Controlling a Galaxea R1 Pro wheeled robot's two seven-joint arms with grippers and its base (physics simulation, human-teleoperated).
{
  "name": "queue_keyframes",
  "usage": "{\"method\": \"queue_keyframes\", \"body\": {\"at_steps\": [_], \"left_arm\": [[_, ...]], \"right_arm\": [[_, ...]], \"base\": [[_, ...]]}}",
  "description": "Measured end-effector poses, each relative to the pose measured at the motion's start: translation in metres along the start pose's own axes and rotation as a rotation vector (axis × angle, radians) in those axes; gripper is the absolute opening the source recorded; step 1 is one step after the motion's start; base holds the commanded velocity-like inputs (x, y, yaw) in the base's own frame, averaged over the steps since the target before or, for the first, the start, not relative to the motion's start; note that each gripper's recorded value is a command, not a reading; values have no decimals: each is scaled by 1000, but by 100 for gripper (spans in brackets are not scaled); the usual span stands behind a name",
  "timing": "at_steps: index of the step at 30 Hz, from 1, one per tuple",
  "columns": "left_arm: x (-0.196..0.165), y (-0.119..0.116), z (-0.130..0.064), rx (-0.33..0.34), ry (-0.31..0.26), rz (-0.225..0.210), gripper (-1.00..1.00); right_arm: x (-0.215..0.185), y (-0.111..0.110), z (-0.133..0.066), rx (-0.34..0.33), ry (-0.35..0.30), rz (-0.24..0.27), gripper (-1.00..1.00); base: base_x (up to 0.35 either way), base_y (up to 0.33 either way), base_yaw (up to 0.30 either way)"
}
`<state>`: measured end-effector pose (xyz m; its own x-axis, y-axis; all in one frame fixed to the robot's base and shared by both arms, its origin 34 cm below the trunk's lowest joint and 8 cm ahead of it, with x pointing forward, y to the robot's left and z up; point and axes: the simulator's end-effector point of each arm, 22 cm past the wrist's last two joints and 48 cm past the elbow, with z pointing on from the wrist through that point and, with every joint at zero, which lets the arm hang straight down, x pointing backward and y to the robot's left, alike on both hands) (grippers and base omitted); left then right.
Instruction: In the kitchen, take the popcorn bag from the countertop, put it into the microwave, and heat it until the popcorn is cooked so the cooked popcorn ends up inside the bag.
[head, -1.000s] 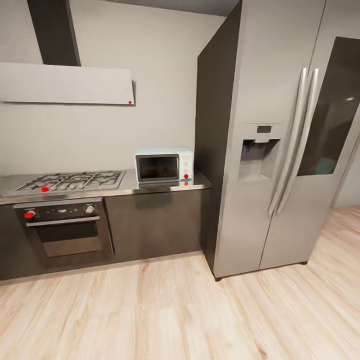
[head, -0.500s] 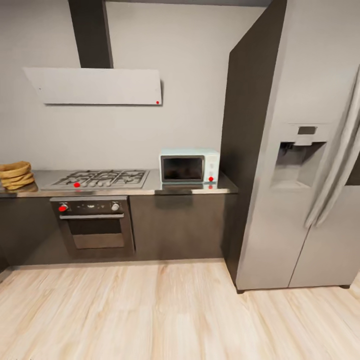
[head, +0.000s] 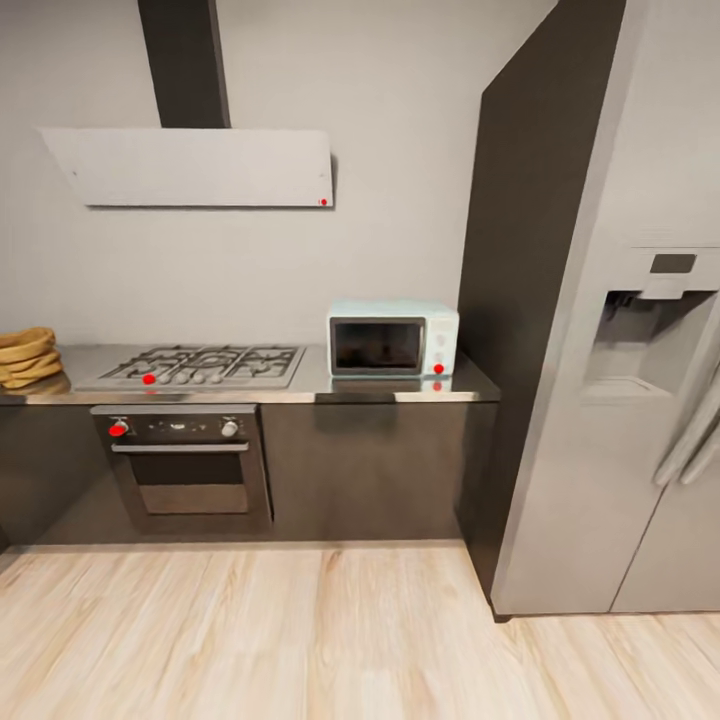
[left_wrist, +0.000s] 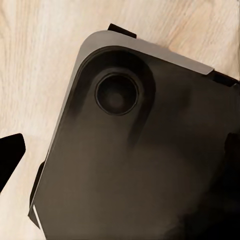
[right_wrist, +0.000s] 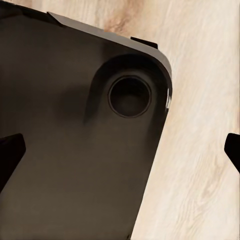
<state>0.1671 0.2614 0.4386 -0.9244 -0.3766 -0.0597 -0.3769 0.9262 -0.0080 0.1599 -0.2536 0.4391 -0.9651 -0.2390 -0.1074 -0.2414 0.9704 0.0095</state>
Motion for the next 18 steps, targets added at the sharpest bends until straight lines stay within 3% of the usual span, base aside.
{"method": "queue_keyframes", "body": {"at_steps": [18], "left_arm": [[0,1,0,-3,1,2,100]], "right_arm": [[0,-2,0,7,1,3,100]], "base": [[322,0,0]]}}
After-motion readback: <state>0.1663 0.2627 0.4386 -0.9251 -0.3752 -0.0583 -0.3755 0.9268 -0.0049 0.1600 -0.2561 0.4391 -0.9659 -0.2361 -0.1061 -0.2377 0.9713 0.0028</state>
